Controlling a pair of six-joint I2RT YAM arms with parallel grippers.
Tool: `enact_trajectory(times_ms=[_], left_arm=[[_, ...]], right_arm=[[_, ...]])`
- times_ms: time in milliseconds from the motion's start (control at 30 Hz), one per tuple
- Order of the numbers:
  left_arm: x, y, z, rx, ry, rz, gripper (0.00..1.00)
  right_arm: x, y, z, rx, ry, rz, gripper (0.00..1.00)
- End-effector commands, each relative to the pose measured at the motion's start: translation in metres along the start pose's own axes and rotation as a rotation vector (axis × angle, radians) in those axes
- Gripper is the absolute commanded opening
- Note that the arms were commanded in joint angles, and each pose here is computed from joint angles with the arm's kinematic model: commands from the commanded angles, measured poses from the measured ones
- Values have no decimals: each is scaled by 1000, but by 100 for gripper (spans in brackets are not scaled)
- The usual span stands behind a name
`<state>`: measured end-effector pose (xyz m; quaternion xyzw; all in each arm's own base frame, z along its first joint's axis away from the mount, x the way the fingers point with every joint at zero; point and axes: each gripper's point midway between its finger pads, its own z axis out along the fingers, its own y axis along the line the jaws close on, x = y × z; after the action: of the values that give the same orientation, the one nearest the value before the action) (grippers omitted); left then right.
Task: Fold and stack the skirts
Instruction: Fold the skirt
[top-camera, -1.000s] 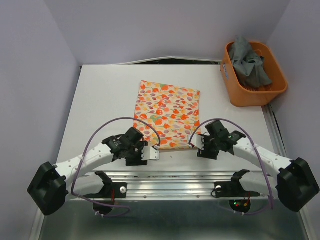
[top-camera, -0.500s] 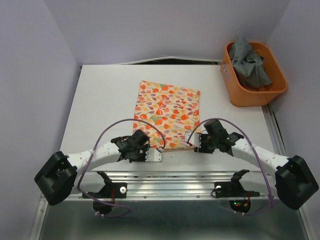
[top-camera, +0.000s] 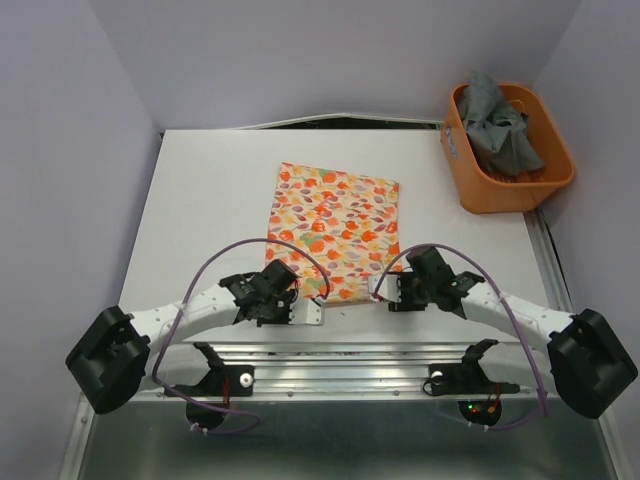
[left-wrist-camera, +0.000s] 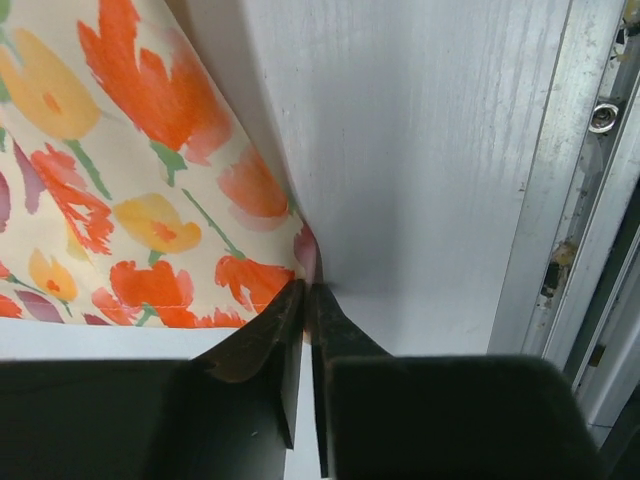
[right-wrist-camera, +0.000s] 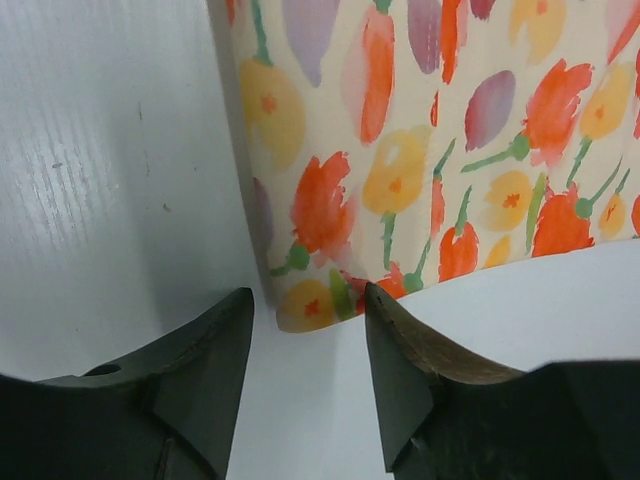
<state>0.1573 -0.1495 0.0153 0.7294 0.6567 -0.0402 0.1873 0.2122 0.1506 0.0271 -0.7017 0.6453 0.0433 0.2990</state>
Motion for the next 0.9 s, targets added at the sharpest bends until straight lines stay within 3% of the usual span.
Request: enact_trajectory(times_ms=[0,100,233,567,867], left_arm=[[-3,-4,-10,13,-21,8,12],[-7,-3,-13,14,-34,5,0],[-13,1,-23,5,-68,-12,0],[-22,44,-83,-95,-169,-132,0],[-39,27,-134,-105,-285,-145,0]], right_arm=[[-8,-10,6,52,-28,-31,51],[-4,-12,8,67,-14,-39,38],[-4,-22,6,110,-5,-33,2],[-30,-24,-43,87,-52,0,1],[-58,-6,-90,-33,-125,11,1]])
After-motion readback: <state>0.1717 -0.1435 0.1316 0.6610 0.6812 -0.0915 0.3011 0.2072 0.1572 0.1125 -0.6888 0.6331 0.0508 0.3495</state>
